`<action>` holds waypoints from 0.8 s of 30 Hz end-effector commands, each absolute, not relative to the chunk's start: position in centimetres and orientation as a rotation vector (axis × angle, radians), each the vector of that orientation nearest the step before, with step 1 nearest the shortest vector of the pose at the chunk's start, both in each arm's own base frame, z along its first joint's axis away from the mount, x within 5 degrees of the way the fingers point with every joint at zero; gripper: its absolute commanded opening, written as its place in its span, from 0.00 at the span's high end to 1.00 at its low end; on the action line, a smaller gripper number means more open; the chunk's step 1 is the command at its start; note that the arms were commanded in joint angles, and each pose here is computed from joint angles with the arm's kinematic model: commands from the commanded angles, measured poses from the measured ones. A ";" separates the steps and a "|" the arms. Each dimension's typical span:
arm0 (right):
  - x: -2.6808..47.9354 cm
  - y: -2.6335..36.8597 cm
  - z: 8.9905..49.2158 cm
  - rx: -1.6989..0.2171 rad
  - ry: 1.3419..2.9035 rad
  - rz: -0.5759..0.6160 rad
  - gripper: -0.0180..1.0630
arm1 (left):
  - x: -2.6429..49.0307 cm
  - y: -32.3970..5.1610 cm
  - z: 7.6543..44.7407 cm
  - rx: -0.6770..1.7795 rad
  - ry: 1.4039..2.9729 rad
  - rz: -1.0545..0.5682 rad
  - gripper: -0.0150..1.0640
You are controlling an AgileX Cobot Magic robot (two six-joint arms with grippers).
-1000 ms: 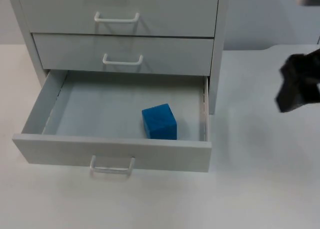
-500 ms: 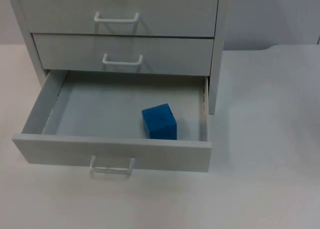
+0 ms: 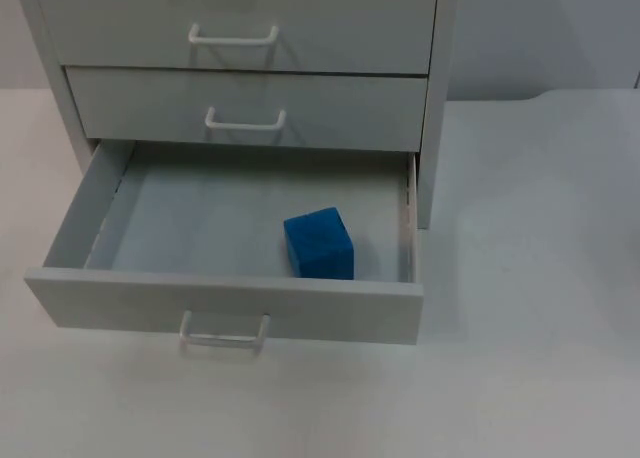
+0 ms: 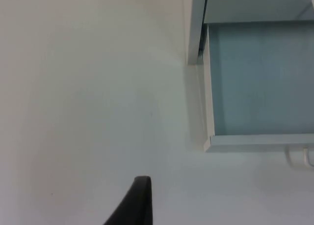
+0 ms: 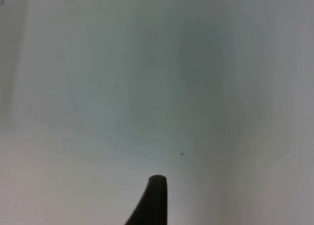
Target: Open the drawer with the left hand, place the block into the drawer with the right hand, then close the drawer with the left hand.
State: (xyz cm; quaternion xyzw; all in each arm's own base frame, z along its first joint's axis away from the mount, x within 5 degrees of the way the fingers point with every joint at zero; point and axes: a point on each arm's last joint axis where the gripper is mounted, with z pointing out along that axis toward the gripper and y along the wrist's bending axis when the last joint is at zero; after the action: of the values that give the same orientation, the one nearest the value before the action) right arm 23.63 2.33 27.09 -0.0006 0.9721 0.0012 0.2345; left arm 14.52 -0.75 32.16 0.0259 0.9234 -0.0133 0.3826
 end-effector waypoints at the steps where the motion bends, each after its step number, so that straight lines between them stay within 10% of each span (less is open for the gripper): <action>1: 23.5 2.2 27.4 -0.007 2.642 0.005 0.24 | 14.4 -0.6 32.3 0.067 2.353 -0.022 0.01; 19: 23.6 2.2 27.5 -0.007 2.626 0.008 0.24 | 14.4 -0.9 32.3 0.070 2.351 -0.063 0.01; 24: 23.6 2.2 27.5 -0.007 2.626 0.008 0.24 | 14.4 -1.8 32.4 0.145 2.329 -0.160 0.18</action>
State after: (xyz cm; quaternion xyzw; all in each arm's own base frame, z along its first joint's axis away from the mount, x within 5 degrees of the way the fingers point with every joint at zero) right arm 23.67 2.34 27.37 -0.0009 0.9687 0.0032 0.2483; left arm 14.49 -1.55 32.23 0.0544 0.9203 -0.0491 0.3843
